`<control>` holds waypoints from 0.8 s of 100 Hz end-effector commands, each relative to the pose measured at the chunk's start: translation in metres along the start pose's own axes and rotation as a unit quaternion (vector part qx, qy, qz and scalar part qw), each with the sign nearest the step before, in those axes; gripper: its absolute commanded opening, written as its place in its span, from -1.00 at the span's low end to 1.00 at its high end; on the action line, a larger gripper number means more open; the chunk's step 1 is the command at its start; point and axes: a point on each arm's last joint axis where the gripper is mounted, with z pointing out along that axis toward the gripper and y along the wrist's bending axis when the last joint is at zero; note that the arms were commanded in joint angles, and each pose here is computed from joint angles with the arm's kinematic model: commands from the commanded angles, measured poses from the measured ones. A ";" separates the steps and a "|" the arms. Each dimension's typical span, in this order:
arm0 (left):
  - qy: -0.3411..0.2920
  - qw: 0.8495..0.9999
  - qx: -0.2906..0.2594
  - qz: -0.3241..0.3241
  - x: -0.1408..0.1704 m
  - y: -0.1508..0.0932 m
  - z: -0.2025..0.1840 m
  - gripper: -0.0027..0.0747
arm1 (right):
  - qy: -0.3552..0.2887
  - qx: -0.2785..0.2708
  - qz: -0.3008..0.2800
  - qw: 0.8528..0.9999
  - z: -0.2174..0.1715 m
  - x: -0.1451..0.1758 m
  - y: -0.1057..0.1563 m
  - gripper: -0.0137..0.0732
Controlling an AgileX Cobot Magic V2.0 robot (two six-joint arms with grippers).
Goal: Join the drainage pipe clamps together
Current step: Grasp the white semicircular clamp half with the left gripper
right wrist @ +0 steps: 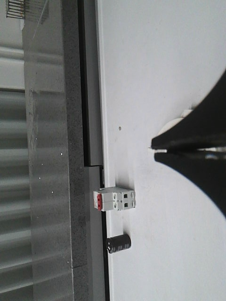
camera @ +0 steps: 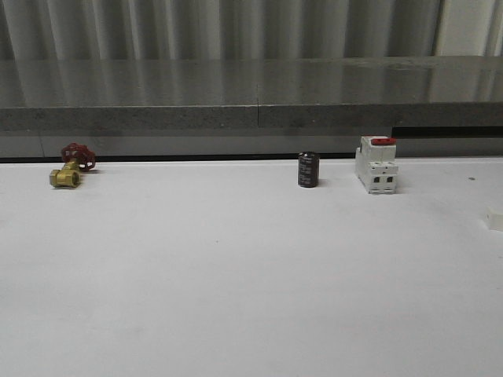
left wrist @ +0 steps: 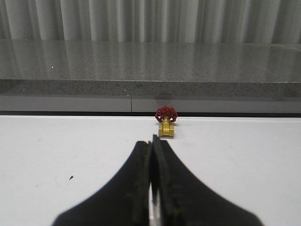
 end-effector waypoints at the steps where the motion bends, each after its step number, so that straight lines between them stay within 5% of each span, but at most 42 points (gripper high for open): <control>1: -0.032 0.999 -0.001 0.001 0.006 0.000 0.000 -0.99 | -0.052 -0.007 -0.006 0.999 -0.003 -0.013 0.001 -0.84; 80: -0.044 0.999 -0.001 0.001 0.002 0.000 -0.001 -0.99 | -0.052 -0.007 -0.006 0.999 -0.003 -0.013 0.001 -0.84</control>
